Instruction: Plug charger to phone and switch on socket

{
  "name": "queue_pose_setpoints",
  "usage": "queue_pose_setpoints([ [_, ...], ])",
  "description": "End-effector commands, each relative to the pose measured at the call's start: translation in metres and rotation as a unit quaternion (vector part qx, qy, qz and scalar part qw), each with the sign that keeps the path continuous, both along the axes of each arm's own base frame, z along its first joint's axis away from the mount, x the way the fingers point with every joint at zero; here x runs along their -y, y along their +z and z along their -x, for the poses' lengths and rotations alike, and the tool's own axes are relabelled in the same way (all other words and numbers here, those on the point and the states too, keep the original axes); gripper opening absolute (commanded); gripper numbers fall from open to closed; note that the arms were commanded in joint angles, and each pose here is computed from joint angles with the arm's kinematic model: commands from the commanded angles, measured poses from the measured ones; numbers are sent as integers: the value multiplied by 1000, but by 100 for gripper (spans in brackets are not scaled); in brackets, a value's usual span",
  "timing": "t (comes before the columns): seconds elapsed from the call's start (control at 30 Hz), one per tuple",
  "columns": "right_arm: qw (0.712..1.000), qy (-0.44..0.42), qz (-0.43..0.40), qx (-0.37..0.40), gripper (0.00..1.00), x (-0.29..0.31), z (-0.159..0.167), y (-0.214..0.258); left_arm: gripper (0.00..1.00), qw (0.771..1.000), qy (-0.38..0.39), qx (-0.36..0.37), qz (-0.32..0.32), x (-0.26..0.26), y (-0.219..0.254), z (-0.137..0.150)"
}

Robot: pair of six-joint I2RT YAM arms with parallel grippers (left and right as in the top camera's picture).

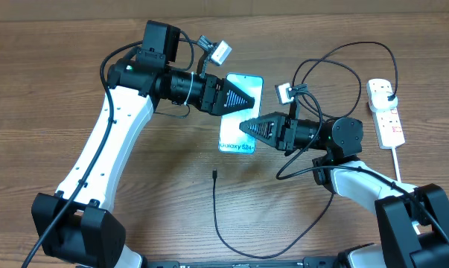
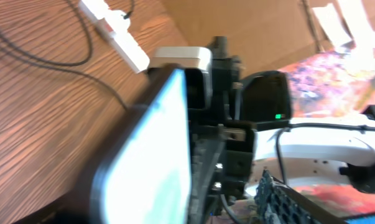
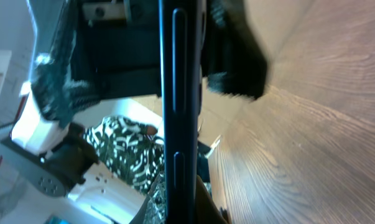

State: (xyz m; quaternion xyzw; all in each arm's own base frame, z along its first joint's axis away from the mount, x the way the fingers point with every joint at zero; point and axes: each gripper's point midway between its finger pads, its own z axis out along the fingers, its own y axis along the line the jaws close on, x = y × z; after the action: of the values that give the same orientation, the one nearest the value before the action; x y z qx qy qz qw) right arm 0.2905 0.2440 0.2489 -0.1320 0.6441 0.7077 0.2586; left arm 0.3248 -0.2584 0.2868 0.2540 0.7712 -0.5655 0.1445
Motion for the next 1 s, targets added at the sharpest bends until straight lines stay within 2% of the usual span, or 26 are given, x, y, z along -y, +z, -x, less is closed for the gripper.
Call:
queue_pose_setpoints([
  [0.0,999,-40,-26,16,4,3,-13,22,73,998,-34,15,53,4,20,8],
  [0.13,998,-49,-29,14,4,4,-16,23,60,996,-48,23,76,6,29,10],
  [0.3,998,-52,-28,7,4,4,-18,21,52,995,-60,22,76,13,29,17],
  [0.43,998,-49,-26,9,4,4,-16,21,40,995,-65,23,66,21,25,21],
  [0.8,997,-74,-35,8,4,7,-25,24,41,994,-80,20,65,30,25,30],
  [0.97,995,-86,-39,7,4,8,-29,25,34,994,-80,19,65,30,25,30],
])
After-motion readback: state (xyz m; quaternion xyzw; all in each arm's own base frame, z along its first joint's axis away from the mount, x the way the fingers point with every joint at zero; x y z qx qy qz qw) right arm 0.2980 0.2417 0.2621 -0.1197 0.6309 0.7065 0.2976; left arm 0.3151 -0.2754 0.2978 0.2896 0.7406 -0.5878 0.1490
